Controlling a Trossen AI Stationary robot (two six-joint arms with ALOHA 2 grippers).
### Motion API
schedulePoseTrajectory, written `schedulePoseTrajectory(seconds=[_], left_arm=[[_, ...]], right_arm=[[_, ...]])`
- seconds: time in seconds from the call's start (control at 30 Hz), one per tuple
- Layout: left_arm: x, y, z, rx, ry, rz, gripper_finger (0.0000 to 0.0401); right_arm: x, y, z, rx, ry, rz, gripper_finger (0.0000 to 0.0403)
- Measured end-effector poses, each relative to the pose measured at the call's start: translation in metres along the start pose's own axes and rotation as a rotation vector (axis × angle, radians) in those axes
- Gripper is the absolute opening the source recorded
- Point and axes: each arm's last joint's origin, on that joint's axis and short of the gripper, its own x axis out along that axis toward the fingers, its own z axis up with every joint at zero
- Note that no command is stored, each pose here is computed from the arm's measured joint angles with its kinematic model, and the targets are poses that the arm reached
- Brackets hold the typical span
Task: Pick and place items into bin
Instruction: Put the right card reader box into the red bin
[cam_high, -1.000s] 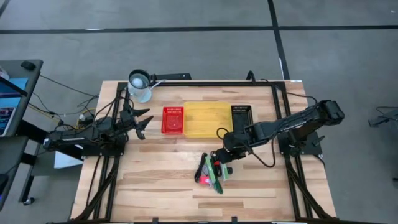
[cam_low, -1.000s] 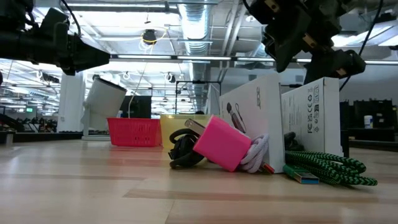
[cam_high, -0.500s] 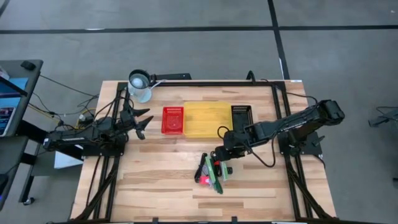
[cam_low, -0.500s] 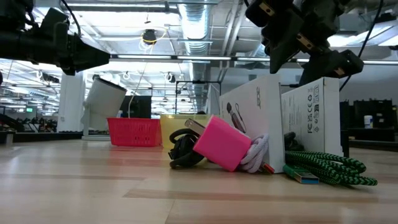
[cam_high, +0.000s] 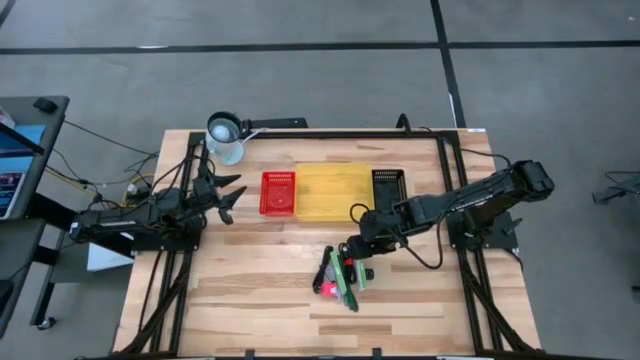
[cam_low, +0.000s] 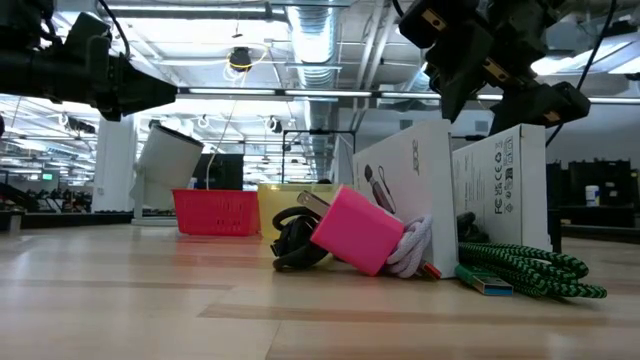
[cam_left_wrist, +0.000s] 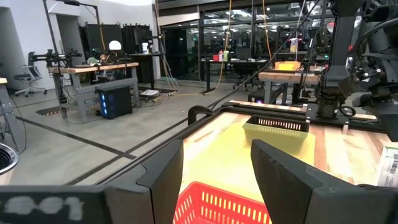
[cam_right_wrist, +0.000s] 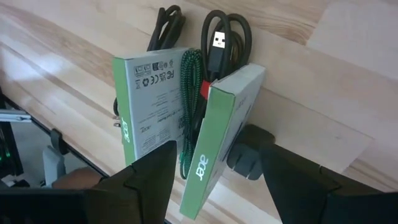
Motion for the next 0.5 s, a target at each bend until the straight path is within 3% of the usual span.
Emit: schedulePoseTrajectory(seconds=[0.5], left_arm=[[0.0, 0.0, 0.0, 0.0, 0.0, 0.0, 0.0183]], right_arm=[[-0.0001, 0.0001, -0.0001, 0.01, 0.007, 0.002, 0.0226]])
